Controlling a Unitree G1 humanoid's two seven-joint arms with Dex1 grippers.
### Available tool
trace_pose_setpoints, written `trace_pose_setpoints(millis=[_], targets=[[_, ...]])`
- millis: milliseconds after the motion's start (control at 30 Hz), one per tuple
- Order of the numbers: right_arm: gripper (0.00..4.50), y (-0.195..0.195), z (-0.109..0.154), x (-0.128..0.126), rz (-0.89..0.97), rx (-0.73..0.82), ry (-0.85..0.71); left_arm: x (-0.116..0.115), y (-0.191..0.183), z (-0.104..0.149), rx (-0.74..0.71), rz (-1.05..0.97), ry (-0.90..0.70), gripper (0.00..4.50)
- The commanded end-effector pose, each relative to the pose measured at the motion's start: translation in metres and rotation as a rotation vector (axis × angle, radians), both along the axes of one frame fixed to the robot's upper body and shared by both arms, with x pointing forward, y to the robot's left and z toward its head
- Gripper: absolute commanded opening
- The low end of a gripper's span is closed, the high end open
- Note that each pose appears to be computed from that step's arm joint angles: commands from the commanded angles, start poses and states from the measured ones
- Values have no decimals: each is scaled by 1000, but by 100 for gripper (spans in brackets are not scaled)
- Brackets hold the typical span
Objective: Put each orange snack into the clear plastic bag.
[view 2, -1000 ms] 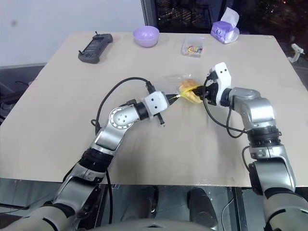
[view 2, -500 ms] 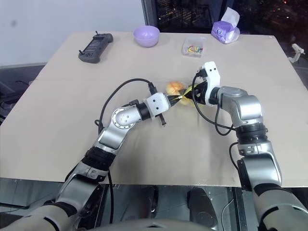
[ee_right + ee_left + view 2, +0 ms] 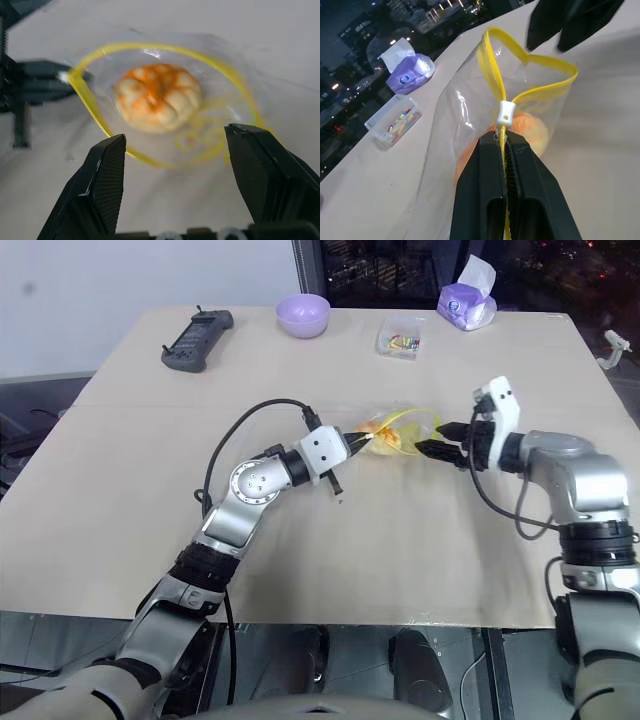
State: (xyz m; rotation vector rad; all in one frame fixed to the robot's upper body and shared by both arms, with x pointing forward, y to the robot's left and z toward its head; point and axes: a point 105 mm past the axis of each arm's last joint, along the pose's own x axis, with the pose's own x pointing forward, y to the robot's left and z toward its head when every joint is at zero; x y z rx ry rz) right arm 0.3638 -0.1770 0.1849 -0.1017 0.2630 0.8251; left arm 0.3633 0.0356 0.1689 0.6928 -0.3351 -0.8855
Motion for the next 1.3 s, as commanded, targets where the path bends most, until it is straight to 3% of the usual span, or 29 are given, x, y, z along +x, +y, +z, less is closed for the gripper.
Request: trace_pose_setpoints(millis=[33,100,167,400,567,767,900,1133,1167,1300], targets=[[341,-34,5,14,-113,-209,-161,0,2,12,-33,6,-30,0],[341,-47,-16,23,-134,-444,-211,0,2,11,-33,4,-26,0],[341,-46,-27,29,-101,-583,-282,0,1,11,-33,2,-23,0],[341,-16,-9,54,-86,-610,-534,-1,1,10,-32,4,-18,0],[341,0,12,52,11,-648,-713,-2,2,8,-33,11,-15,0],[341,8,4,40,178,-693,-755,-2,0,8,-33,6,-13,0],[341,13,9,40,194,-668,-791,-2,0,8,-29,2,-14,0],[31,15,7,40,205,-657,-802,-3,1,8,-24,2,-16,0],[2,15,6,40,205,-658,-801,-3,1,8,-24,3,-15,0],[2,14,8,41,199,-663,-805,-2,2,7,-22,5,-15,0]])
